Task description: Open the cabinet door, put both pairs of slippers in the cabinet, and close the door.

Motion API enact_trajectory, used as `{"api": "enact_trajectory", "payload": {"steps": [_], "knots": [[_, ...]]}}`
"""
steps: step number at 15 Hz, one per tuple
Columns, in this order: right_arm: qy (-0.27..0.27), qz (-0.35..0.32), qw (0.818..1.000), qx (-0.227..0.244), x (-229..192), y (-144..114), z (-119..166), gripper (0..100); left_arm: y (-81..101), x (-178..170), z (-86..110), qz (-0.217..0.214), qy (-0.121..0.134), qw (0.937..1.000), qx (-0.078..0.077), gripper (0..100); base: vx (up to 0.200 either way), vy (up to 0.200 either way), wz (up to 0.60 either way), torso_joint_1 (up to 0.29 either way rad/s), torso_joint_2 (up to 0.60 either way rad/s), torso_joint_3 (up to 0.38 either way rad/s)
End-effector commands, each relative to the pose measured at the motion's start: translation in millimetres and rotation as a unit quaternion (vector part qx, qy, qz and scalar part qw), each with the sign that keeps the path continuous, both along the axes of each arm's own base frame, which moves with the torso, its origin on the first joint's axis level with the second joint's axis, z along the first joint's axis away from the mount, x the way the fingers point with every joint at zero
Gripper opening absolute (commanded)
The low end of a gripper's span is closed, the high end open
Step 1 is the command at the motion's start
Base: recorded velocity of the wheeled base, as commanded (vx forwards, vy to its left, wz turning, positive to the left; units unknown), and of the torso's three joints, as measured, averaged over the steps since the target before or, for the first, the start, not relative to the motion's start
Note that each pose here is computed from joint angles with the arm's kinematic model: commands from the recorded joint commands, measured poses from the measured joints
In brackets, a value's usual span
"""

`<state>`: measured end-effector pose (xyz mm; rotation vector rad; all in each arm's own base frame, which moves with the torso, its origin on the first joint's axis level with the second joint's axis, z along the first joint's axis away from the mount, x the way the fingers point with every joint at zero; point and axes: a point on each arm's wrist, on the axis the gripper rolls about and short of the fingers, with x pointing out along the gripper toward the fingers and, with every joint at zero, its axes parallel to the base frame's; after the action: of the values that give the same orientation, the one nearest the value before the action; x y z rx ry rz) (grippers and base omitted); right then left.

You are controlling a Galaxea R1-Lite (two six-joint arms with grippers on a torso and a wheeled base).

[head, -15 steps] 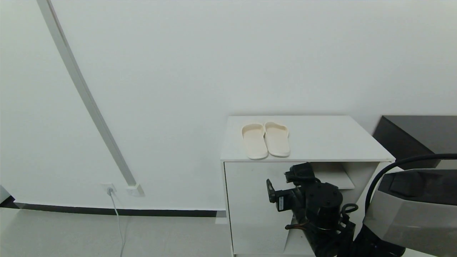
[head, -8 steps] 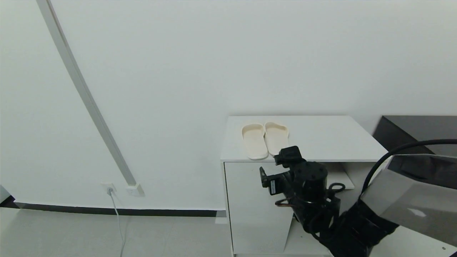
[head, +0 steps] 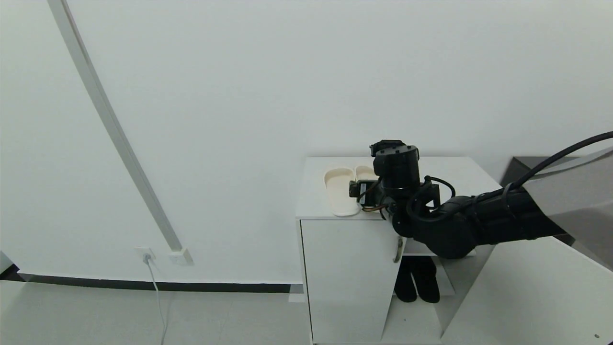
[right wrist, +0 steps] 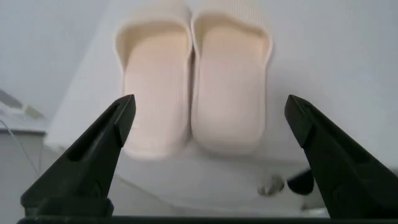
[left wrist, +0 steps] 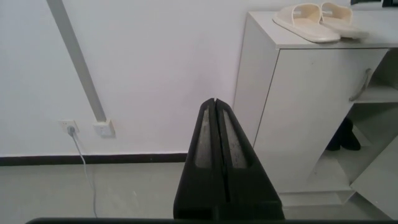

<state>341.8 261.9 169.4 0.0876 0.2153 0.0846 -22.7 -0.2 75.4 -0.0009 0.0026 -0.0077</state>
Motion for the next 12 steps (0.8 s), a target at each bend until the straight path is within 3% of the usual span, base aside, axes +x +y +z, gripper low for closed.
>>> {"api": "enact_trajectory", "payload": {"steps": [1,6,12], "knots": [[-0.003,-0.002,1.000,0.003,3.2,1.1,1.3,100,0.0,0.0,-0.1,0.000,0.000,1.0000,0.000,0,0.200,0.000,0.00,-0.012,0.00,0.002],[0.031,0.004,0.999,-0.008,-0.1,9.6,-30.0,100,0.0,0.0,-0.1,0.001,0.000,1.0000,-0.001,0,0.200,0.000,0.00,0.009,0.00,0.001],[0.040,0.007,0.999,-0.015,18.0,25.9,-57.1,100,0.1,0.0,-0.1,0.002,0.000,1.0000,-0.002,0,0.000,0.000,0.00,0.000,0.00,0.000]]}}
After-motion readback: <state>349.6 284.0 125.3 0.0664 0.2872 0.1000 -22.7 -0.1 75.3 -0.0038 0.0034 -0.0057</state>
